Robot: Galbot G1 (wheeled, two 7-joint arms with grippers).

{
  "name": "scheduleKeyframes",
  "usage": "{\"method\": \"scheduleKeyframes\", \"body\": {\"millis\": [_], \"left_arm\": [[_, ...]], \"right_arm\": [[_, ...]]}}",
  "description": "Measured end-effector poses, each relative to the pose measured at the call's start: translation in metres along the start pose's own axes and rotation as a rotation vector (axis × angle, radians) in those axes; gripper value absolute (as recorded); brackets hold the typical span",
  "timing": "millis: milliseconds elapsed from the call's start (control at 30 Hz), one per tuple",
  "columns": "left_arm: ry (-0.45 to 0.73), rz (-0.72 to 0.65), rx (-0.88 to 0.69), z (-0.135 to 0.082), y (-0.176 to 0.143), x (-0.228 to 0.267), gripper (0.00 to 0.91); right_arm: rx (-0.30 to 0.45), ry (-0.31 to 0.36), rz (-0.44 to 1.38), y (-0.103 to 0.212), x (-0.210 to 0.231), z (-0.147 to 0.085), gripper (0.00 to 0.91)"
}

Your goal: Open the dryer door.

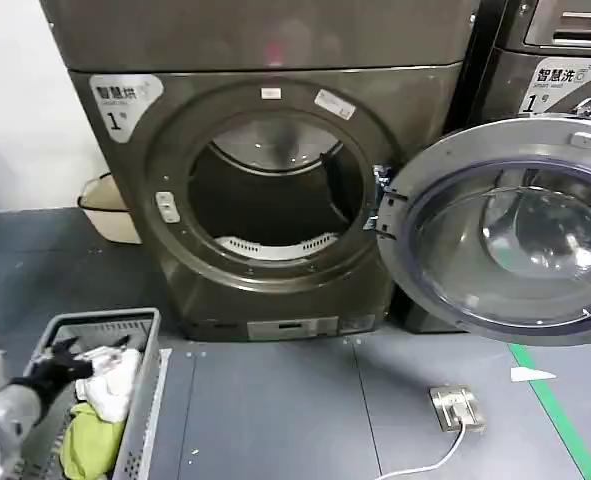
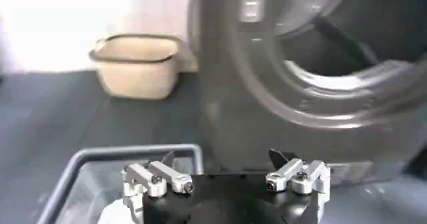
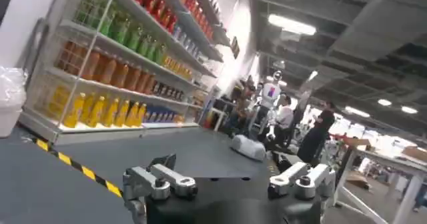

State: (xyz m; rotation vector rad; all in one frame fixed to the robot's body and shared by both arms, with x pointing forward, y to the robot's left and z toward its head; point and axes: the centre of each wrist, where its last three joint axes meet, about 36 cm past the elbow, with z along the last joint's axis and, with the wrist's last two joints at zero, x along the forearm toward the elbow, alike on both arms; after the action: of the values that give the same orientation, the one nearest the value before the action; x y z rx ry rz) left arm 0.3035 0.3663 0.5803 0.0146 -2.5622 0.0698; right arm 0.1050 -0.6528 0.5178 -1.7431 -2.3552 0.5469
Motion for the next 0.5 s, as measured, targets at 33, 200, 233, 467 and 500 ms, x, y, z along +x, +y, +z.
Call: {"method": "scheduleKeyframes", "body": {"millis": [33, 200, 233, 467, 500], "left_arm": [[0.018, -0.016, 0.029, -0.002, 0.005, 0.0, 0.907], [0.138, -0.095, 0.201, -0.013, 0.026, -0.011, 0.907], [0.17, -0.1, 0.231, -0.015, 0.03, -0.014, 0.907], [0.409, -0.112, 0.392, -0.031, 0.045, -0.041, 0.907], [0.439, -0.112, 0.402, -0.034, 0.047, -0.045, 0.907]], "right_arm": [[0.0, 0.0, 0.004, -0.001, 0.0, 0.0, 0.907], [-0.007, 0.008, 0.018, -0.005, 0.002, 0.004, 0.907], [-0.01, 0.01, 0.02, -0.005, 0.003, 0.005, 0.907], [-0.031, 0.011, 0.014, -0.003, 0.01, 0.006, 0.907], [-0.036, 0.012, 0.011, -0.004, 0.011, 0.006, 0.907]]}}
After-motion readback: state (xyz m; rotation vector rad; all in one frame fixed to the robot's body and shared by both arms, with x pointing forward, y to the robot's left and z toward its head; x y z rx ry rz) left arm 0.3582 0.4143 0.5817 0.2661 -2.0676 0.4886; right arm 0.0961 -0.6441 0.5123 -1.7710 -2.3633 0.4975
